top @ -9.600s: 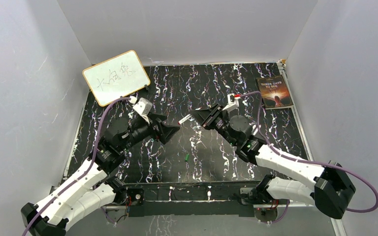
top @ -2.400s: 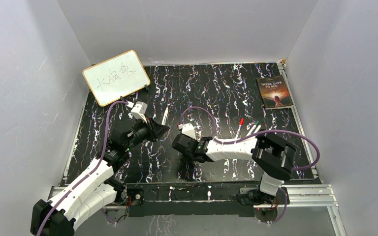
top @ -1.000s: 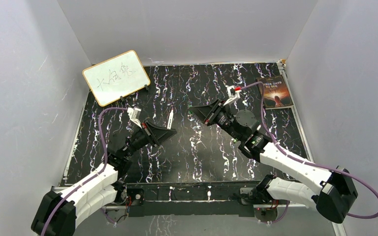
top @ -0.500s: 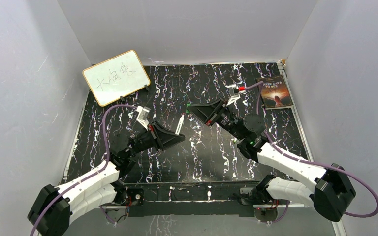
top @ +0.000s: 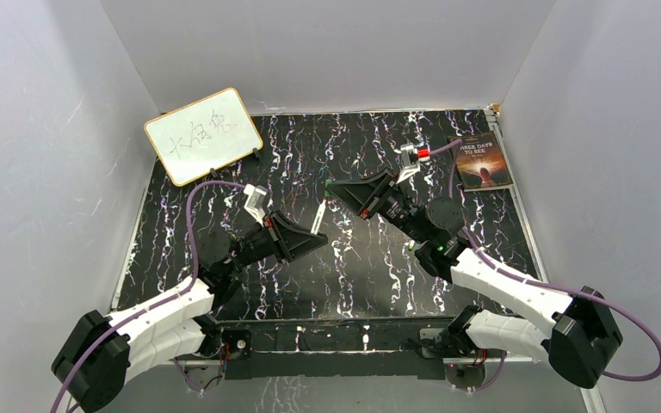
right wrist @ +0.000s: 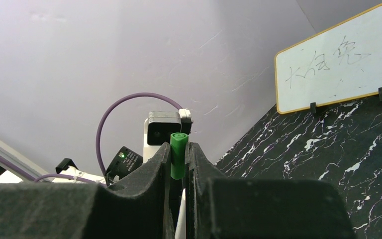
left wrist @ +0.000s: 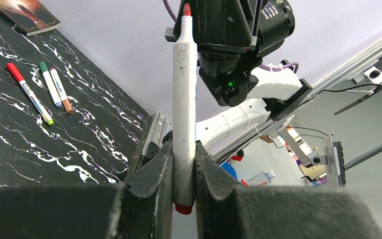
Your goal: Insert the pens into the pen caps
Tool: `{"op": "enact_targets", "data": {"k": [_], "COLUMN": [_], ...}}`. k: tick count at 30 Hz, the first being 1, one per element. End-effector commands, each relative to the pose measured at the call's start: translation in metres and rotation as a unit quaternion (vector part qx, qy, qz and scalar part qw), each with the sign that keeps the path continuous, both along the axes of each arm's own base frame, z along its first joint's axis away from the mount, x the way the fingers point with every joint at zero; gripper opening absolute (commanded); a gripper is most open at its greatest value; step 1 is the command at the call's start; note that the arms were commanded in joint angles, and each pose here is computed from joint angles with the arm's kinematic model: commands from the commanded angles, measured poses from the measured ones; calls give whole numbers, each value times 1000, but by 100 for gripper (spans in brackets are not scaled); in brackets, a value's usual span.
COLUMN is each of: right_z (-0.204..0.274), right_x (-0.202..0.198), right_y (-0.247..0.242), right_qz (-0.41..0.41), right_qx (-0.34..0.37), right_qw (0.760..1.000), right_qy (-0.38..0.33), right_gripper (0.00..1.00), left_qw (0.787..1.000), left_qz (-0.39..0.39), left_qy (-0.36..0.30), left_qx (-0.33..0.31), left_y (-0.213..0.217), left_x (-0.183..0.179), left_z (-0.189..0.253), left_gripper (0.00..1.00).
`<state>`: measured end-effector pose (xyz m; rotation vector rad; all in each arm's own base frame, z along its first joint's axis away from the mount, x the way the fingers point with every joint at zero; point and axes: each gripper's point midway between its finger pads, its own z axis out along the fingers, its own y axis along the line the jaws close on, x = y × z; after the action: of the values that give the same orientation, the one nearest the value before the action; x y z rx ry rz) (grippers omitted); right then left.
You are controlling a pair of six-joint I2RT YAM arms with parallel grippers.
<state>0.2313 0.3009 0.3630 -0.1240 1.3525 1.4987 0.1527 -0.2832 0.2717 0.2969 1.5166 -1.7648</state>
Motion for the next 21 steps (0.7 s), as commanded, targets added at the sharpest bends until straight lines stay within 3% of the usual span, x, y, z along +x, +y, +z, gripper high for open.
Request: {"op": "enact_targets", "data": {"k": [1,21], "right_z": [26,23], "right_x": [-7,-3], "right_y": [-9,-5], "right_qz": [-7,-6], "right_qx": [25,20], "right_qw": [999,999], "right_qy": [-42,-39], "right_gripper": [0,0], "left_qw": [998,998], "left_qz": [-3,-12], "left_qy": [-50,-59], "left_qx": [-34,-29], "left_y": [2,1], "left_x": [-6,-8], "left_z": [33,41], "left_gripper": [0,0]}}
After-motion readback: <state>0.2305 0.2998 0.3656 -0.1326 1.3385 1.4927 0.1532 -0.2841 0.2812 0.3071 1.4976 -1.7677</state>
